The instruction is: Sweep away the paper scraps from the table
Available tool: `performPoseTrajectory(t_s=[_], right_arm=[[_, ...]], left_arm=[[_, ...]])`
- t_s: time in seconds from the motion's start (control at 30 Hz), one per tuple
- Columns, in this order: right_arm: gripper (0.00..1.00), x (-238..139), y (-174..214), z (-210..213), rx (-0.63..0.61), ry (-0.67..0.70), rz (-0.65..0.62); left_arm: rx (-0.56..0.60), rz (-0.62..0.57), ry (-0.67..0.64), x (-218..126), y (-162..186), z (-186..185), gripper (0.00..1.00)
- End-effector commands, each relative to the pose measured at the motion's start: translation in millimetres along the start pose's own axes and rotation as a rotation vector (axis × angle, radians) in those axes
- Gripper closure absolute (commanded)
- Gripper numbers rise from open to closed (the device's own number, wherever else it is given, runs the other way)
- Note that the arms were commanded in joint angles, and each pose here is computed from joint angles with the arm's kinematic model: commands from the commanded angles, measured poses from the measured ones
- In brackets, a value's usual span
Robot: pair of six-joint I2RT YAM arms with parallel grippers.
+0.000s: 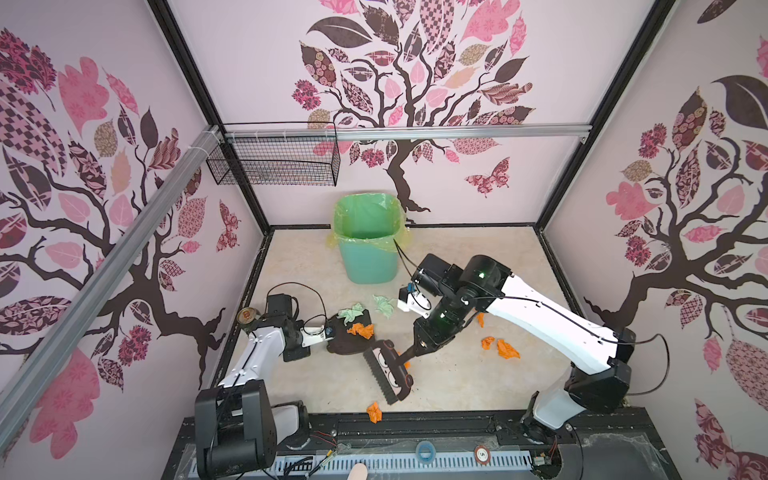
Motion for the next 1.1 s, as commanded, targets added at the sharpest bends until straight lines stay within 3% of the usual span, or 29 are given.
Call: performPoseTrajectory(t_s=[0.0, 0.2, 0.47, 0.83, 1.07], right_arm=[[1.0, -10, -5, 35, -0.068, -0.209, -0.077], [1.0, 10, -14, 40, -0.077, -0.253, -0.051], [1.0, 41, -18, 19, -0.048, -0.114, 0.019], [1.0, 52, -29, 9, -0.046, -0.046, 0.055], [1.0, 58, -29, -8, -0.033, 0.074, 0.09]], left_arm=[[0.008, -0.026, -0.044, -9, -5, 17, 1.0], [0.003, -0.022, -0.04, -9, -4, 16, 1.0], [0.004, -0.028, -0.036, -10, -4, 15, 1.0], [0.002, -0.032, -0.03, -7, -4, 13, 1.0], [0.003, -0.031, -0.024, -6, -4, 11, 1.0]])
Point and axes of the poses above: each gripper's point midway between its finger pads, its own x axis out along the fingers, its own z axis along the line the jaws close on, y = z × x, the point moved 4 cm from there along -x, back along the fingers, and after that the axes turned 3 degrees about -x, right-handed, at the moved point
